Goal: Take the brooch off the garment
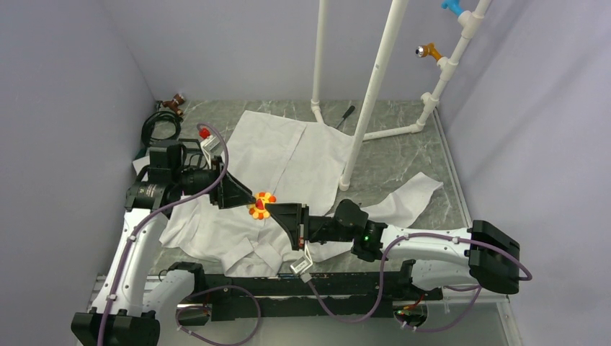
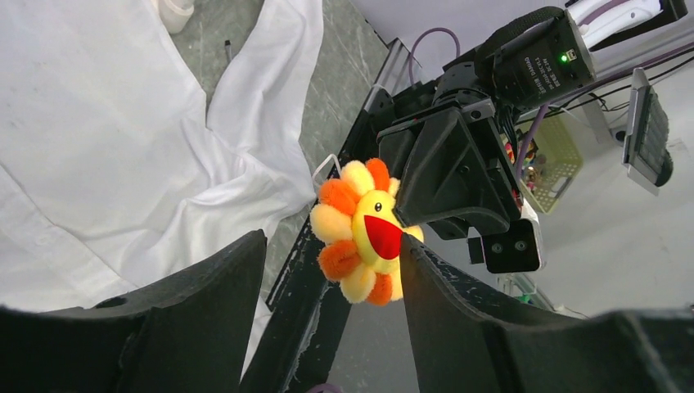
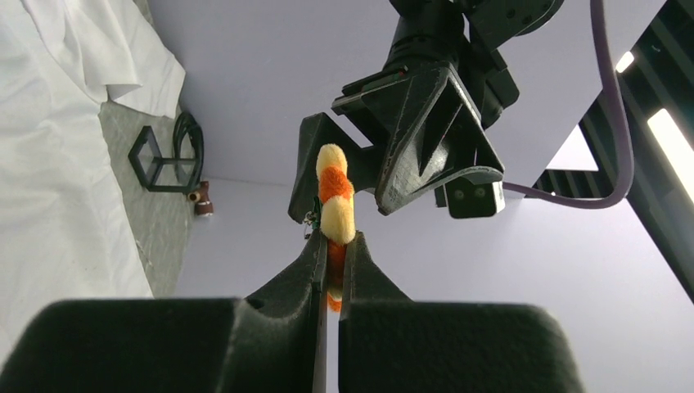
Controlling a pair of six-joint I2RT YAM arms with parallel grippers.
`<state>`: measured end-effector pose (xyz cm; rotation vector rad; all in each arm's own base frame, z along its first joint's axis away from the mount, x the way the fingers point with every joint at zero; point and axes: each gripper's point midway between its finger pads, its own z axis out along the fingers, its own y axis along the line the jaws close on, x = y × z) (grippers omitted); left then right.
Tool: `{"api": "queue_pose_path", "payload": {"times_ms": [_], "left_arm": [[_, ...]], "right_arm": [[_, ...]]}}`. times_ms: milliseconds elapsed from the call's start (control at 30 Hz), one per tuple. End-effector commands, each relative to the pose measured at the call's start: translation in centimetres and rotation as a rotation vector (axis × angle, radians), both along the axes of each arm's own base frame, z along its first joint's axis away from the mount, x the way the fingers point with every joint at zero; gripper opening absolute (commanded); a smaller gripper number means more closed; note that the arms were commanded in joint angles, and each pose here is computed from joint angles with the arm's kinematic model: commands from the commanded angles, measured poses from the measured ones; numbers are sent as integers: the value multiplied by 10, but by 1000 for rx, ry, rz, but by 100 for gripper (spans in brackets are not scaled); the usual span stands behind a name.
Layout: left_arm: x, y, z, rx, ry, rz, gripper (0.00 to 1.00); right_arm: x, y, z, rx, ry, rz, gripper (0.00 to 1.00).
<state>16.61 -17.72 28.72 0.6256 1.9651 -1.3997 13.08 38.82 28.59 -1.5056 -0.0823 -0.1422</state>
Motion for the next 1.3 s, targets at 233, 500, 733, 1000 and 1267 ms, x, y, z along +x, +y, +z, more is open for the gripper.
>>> {"api": "queue_pose_path", "payload": {"times_ms": [233,500,733,1000,1267], "left_arm": [[-5,-8,-1,-66,71,-31,47],[-8,-9,4,-103,98,-52,0],[10,8,11,-129,46,50,0],[51,53,2,-69,-1,251,0],[86,91,8,-141,-33,418,0]], "right_arm": [[-1,0,17,49,-28,-11,0],[9,0,21,46,14,-66,35],[29,-17,3,-43,152,-201,78],[71,-54,-34,-91,608,-526,100],[78,-51,-15,-5,1408,-540,98]]}}
